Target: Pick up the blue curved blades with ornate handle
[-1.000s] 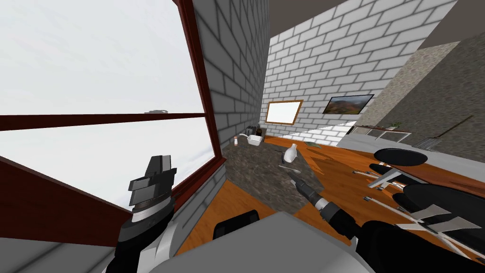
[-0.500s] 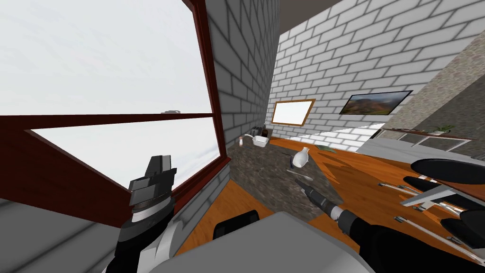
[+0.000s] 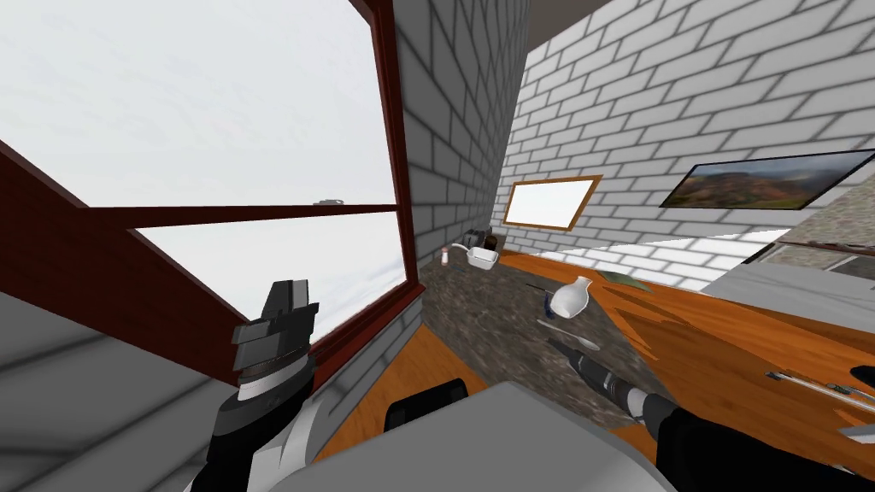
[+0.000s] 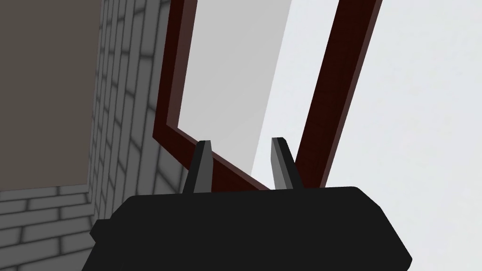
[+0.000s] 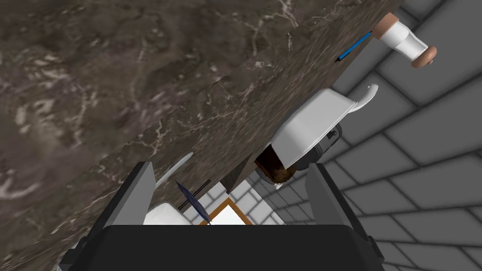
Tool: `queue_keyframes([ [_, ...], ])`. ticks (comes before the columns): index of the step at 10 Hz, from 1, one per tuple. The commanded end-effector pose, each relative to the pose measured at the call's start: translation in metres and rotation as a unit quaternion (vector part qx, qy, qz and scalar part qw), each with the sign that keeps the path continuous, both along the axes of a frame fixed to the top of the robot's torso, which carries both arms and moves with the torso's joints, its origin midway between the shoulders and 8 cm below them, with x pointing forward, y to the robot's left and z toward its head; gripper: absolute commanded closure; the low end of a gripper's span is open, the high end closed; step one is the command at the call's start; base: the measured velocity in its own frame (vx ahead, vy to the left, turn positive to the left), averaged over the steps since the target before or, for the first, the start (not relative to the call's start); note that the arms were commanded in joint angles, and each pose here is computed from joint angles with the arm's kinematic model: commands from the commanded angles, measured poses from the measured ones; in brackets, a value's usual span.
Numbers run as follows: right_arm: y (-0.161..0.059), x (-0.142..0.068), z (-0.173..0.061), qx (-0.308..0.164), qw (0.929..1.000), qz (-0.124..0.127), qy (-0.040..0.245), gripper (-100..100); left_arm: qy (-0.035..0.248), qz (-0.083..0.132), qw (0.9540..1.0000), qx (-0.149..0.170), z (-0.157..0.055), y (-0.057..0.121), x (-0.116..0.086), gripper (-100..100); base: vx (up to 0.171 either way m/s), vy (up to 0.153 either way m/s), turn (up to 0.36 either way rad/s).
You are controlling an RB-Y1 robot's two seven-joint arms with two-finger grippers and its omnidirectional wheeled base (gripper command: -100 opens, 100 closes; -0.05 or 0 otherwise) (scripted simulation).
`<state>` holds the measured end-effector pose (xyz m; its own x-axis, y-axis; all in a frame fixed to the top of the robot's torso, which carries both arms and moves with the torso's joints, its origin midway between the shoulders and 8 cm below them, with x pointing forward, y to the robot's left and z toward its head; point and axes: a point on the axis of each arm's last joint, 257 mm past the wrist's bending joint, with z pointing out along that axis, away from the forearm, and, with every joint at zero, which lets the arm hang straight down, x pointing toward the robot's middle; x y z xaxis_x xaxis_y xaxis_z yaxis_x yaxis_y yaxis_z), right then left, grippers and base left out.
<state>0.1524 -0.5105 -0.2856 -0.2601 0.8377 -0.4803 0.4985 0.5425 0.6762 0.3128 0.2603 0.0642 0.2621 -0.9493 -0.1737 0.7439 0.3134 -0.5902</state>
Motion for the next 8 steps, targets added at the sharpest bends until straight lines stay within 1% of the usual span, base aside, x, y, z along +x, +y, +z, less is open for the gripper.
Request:
queue_keyframes([
  [1,-0.007,-0.014,-0.001,-0.004,0.9997,-0.006,0.023,-100,0.0,0.0,1.0,0.0,0.0,0.0,0.0,0,0.054,-0.008,0.118],
  [2,-0.019,-0.023,-0.005,-0.01,0.9988,-0.012,0.047,-100,0.0,0.0,1.0,0.0,0.0,0.0,0.0,0,0.062,-0.008,0.197],
  [3,-0.02,-0.033,-0.008,-0.01,0.9981,-0.015,0.058,-100,0.0,0.0,1.0,0.0,0.0,0.0,0.0,0,0.058,-0.014,0.104],
  [4,-0.031,-0.042,-0.01,-0.015,0.9963,-0.021,0.082,-100,0.0,0.0,1.0,0.0,0.0,0.0,0.0,0,0.06,-0.008,0.169],
  [5,-0.032,-0.053,-0.013,-0.015,0.9953,-0.024,0.093,-100,0.0,0.0,1.0,0.0,0.0,0.0,0.0,0,0.052,-0.015,0.111],
  [7,-0.054,-0.087,-0.019,-0.024,0.9871,-0.046,0.151,-100,0.0,0.0,1.0,0.0,0.0,0.0,0.0,0,0.084,-0.039,0.236],
  [8,-0.054,-0.091,-0.02,-0.025,0.9861,-0.044,0.158,-100,0.0,0.0,1.0,0.0,0.0,0.0,0.0,0,0.08,-0.039,0.09],
])
